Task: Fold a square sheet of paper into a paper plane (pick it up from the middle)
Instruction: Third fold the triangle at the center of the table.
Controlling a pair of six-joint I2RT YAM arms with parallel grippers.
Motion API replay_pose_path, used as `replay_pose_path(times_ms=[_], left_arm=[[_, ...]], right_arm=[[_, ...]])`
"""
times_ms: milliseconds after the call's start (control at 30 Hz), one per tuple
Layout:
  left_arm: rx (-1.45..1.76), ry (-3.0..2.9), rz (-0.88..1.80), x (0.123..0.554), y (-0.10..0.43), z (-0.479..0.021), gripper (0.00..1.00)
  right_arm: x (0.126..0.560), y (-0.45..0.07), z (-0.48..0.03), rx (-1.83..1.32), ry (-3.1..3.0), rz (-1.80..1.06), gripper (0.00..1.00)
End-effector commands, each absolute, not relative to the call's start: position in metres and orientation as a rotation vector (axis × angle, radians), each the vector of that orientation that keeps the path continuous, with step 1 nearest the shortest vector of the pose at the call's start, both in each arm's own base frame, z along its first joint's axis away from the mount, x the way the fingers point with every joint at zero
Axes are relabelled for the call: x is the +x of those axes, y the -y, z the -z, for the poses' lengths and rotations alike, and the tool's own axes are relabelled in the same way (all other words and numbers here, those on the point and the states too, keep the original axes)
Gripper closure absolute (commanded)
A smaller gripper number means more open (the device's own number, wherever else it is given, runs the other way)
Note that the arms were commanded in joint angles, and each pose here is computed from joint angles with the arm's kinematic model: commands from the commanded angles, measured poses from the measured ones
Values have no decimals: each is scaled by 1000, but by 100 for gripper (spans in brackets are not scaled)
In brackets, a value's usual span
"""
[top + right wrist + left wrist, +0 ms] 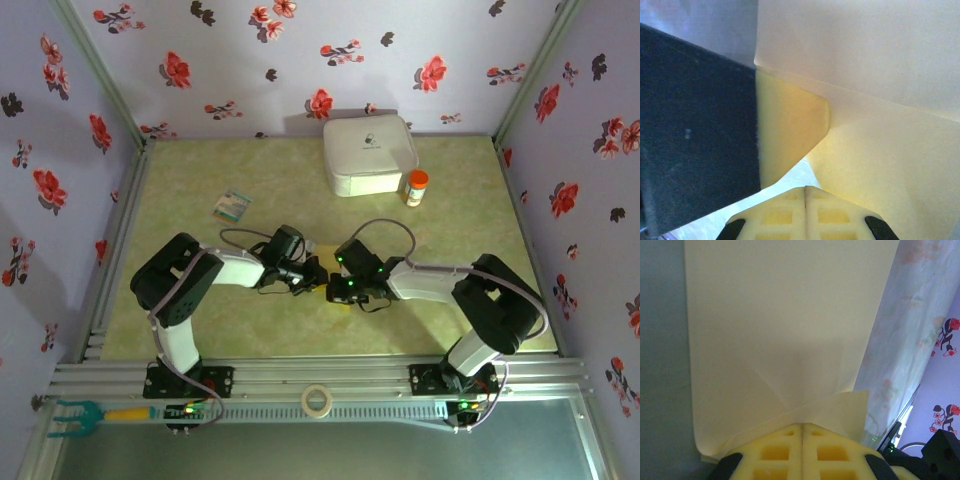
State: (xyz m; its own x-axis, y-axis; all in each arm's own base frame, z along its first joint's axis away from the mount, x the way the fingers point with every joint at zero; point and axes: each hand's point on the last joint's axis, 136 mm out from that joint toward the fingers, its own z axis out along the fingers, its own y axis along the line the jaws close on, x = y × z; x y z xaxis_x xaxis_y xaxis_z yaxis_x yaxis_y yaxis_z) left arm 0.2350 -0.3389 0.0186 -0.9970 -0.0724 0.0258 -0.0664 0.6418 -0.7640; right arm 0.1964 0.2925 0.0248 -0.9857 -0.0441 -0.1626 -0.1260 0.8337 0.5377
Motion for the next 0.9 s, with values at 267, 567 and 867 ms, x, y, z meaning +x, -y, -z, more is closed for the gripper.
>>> replay_pose_path(times_ms=[267, 567, 867], left_arm=[[-119, -2907, 1223, 231, 332, -1, 100], [-120, -2914, 1213, 231, 331, 0, 100], [-123, -2921, 1204, 231, 331, 2, 100]], right_arm=[[195, -279, -15, -76, -2888, -819, 99], [195, -271, -10, -45, -2887, -817, 99], [196, -272, -21, -55, -2854, -859, 98]])
